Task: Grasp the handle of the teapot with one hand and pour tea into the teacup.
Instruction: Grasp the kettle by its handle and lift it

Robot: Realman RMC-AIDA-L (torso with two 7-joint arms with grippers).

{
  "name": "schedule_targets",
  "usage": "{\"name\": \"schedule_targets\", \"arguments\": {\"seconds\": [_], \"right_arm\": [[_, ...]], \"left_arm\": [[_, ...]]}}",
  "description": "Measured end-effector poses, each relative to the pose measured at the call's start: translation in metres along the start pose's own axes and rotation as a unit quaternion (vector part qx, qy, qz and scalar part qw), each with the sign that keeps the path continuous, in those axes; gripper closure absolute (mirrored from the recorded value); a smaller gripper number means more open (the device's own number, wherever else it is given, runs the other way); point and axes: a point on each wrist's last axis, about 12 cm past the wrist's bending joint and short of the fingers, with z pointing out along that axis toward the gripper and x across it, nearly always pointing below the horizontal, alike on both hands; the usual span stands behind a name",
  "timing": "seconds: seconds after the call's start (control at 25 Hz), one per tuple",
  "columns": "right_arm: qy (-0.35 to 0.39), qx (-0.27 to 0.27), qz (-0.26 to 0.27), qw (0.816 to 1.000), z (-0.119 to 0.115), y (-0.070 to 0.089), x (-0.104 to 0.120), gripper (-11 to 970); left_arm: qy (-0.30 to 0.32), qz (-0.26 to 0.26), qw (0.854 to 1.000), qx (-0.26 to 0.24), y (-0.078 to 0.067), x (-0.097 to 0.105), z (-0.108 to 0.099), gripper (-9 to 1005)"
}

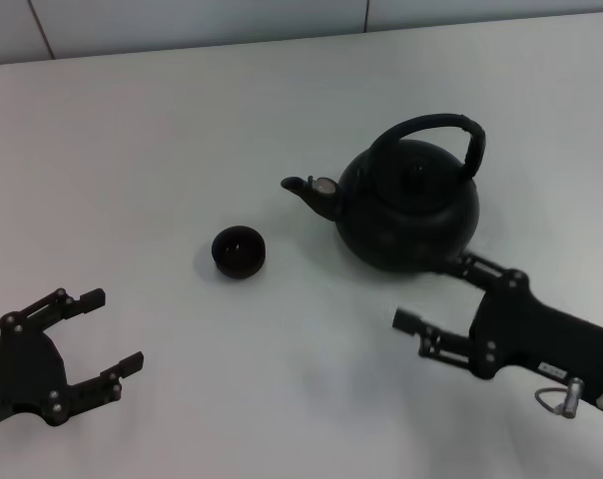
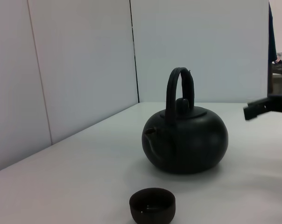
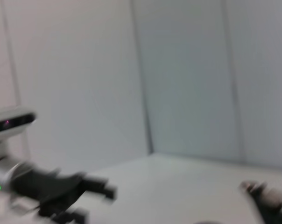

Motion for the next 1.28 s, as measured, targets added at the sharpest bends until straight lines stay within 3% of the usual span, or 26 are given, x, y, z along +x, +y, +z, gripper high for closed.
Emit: {"name": "schedule_targets", "arguments": {"seconds": [0.08, 0.2, 0.24, 0.6, 0.76, 1.28], "right_arm": [[-0.017, 0.024, -0.006, 1.000, -0.002, 0.003, 0.001, 169], [-0.059, 0.109, -0.024, 0.992, -0.008, 0.007, 0.003, 169], [-0.075, 0.161, -0.030, 0.984, -0.011, 0.008, 0.004, 169], [-0.066, 0.296, -0.037, 0.952, -0.003, 0.002, 0.014, 169], [-0.055, 0.317, -0.041, 0.946, 0.005, 0.000, 0.017, 169], [-0.044, 0.314, -0.048, 0.947, 0.020, -0.011, 0.014, 169]], "left_arm": [[0.000, -0.002, 1.000, 0.000, 0.000, 0.000, 0.000, 187], [0.000, -0.011, 1.000, -0.001, 0.001, 0.000, -0.001, 187], [0.000, -0.014, 1.000, -0.002, 0.001, 0.000, -0.001, 187], [-0.002, -0.016, 1.000, -0.003, 0.002, -0.001, -0.003, 187], [-0.002, -0.015, 1.000, -0.002, 0.001, -0.001, -0.003, 188], [-0.002, -0.012, 1.000, -0.004, 0.000, 0.000, -0.001, 188]]}}
